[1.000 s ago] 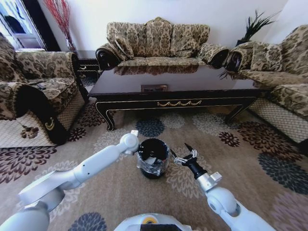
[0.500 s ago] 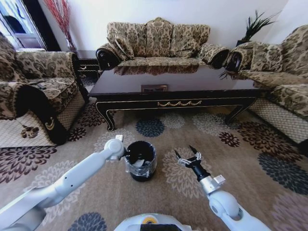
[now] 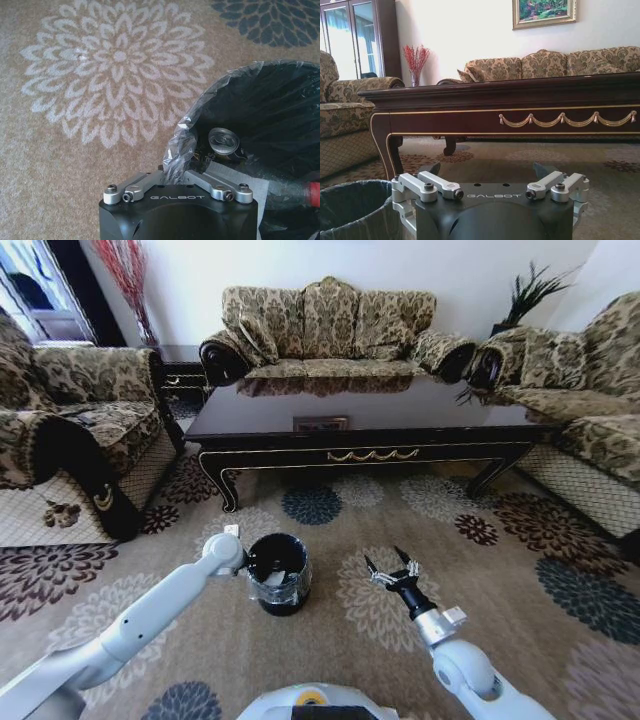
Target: Move to the front of the table and pick up the trash from the floor, then place it into the trash bin.
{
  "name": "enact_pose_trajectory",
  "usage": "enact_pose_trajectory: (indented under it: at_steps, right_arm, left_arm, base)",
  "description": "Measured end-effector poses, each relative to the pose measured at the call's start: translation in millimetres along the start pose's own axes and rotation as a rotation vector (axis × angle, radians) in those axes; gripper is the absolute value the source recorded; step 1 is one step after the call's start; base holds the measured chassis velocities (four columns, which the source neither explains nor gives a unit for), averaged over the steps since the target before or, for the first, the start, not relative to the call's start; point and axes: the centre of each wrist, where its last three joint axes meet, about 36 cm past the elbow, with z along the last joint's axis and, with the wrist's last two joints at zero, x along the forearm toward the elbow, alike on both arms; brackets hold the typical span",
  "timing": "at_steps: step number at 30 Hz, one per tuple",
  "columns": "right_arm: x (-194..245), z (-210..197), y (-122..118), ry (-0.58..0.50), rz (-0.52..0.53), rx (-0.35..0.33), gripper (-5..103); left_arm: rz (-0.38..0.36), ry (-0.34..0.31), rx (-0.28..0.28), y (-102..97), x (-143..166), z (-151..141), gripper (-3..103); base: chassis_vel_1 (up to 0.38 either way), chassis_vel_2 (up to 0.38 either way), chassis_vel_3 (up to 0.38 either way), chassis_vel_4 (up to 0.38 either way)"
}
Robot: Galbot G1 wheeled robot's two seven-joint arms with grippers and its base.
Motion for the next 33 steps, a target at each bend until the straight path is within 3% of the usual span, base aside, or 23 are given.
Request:
enact_pose_trajectory:
  at_steps: [3, 5, 7, 10, 11, 13, 15, 16, 20, 26, 28, 31, 33]
  right_arm:
    - [-0.8, -1.1, -0.5, -0.003, -0.002, 0.002, 100]
    - [-0.8, -1.6, -1.2, -0.002, -0.003, 0.004, 100]
    - [-0.7, -1.6, -1.2, -0.002, -0.003, 0.004, 100]
    - [0.3, -1.4, 0.6, -0.001, -0.005, 0.001, 100]
    - [0.3, -1.4, 0.6, -0.001, -0.005, 0.001, 100]
    - [1.4, -1.1, 1.9, 0.001, -0.007, -0.001, 100]
    - [1.4, -1.0, 2.0, 0.002, -0.008, -0.001, 100]
    - [1.5, -0.8, 2.4, 0.002, -0.009, -0.001, 100]
    - [1.3, -1.1, 3.8, 0.002, -0.012, -0.003, 100]
    - [1.6, -2.5, 5.3, 0.002, -0.014, -0.004, 100]
    - [1.7, -2.4, 5.2, 0.002, -0.012, -0.004, 100]
    - [3.9, -5.9, 6.4, -0.002, 0.000, -0.013, 100]
    - [5.0, -7.1, 6.5, -0.003, 0.003, -0.017, 100]
  left_arm:
    - [0.000, 0.000, 0.005, 1.5, 0.2, 0.1, -3]
    - [-0.007, 0.000, 0.007, 1.5, 0.5, 0.5, 6]
    - [-0.006, -0.001, 0.007, 1.1, 0.9, 0.5, 6]
    - [-0.004, -0.008, 0.008, 0.2, 4.0, -0.3, 23]
    - [-0.004, -0.008, 0.008, 0.2, 4.0, -0.3, 23]
    - [0.001, -0.015, 0.004, -1.3, 7.1, -0.8, 33]
    - [0.003, -0.018, 0.003, -1.9, 8.3, -1.2, 33]
    - [0.008, -0.026, -0.001, -3.6, 11.7, -2.3, 44]
    - [0.015, -0.044, -0.008, -5.9, 17.9, -4.0, 55]
    - [0.060, -0.110, -0.013, -3.8, 38.3, -5.7, 82]
    - [0.062, -0.123, -0.014, -2.0, 40.8, -5.7, 82]
    - [0.070, -0.199, -0.030, 12.2, 50.0, -4.4, 97]
    - [0.075, -0.220, -0.034, 16.9, 52.8, -3.4, 99]
  base:
    - [0.000, 0.000, 0.000, 0.000]
    - [0.000, 0.000, 0.000, 0.000]
    - [0.000, 0.000, 0.000, 0.000]
    - [0.000, 0.000, 0.000, 0.000]
    - [0.000, 0.000, 0.000, 0.000]
    - [0.000, 0.000, 0.000, 0.000]
    - [0.000, 0.000, 0.000, 0.000]
    - [0.000, 0.000, 0.000, 0.000]
    - [0.000, 0.000, 0.000, 0.000]
    - [0.000, 0.000, 0.000, 0.000]
    - [0.000, 0.000, 0.000, 0.000]
    - [0.000, 0.000, 0.000, 0.000]
    - [0.000, 0.000, 0.000, 0.000]
